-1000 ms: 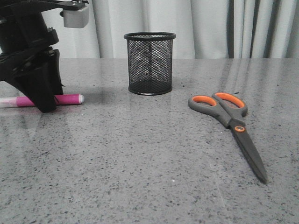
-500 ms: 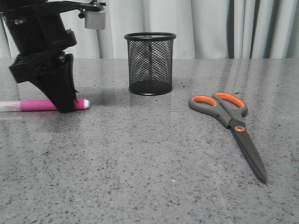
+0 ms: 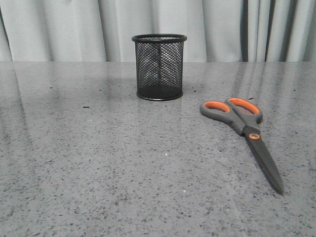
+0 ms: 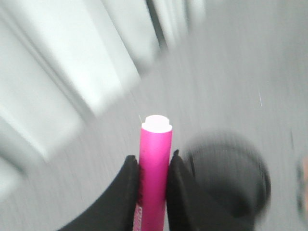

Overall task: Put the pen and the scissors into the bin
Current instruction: 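Lift the pink marker and carry it above the black mesh cup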

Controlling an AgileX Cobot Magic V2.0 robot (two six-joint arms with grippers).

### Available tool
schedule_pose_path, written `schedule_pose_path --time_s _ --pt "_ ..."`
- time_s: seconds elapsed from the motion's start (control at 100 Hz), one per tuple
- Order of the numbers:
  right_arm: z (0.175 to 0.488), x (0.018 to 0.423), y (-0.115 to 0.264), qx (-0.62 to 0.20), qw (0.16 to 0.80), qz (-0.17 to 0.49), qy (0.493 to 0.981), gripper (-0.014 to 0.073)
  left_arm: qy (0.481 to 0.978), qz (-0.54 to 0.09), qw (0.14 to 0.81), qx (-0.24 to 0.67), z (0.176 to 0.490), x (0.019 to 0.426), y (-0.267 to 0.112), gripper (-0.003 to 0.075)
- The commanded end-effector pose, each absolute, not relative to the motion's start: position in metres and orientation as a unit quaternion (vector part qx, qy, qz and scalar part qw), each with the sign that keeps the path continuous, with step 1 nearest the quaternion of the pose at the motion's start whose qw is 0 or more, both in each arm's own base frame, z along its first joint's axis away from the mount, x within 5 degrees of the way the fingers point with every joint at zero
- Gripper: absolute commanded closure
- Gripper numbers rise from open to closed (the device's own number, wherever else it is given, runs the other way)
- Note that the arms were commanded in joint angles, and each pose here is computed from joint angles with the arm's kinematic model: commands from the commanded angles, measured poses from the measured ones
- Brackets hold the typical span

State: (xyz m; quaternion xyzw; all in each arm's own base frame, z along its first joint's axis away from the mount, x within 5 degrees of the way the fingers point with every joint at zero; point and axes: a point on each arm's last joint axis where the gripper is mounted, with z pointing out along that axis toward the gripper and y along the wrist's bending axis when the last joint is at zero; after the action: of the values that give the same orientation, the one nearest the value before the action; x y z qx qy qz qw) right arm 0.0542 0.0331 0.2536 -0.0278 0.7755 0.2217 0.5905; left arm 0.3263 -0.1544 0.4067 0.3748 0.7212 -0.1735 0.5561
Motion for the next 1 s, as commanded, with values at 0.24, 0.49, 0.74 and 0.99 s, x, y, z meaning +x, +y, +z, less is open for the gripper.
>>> schedule_pose_path --time_s 0.24,0.49,0.74,0.99 --pt "0.264 0.058 0.03 -0.026 0.616 0.204 0.761 0.0273 0.659 -0.384 0.61 0.214 0.43 0.333 -0.187 0.074" --pt "0.264 0.058 0.029 -0.028 0.617 0.2 0.761 0.0273 0.68 -0.438 0.543 0.227 0.37 0.364 -0.216 0.074" --pt "0.265 0.058 0.029 -0.027 0.618 0.198 0.76 0.0273 0.691 -0.415 0.536 0.25 0.34 0.379 -0.223 0.0739" --pt "0.265 0.058 0.029 -0.027 0.619 0.198 0.76 0.0274 0.678 -0.416 0.54 0.276 0.337 0.378 -0.225 0.0738"
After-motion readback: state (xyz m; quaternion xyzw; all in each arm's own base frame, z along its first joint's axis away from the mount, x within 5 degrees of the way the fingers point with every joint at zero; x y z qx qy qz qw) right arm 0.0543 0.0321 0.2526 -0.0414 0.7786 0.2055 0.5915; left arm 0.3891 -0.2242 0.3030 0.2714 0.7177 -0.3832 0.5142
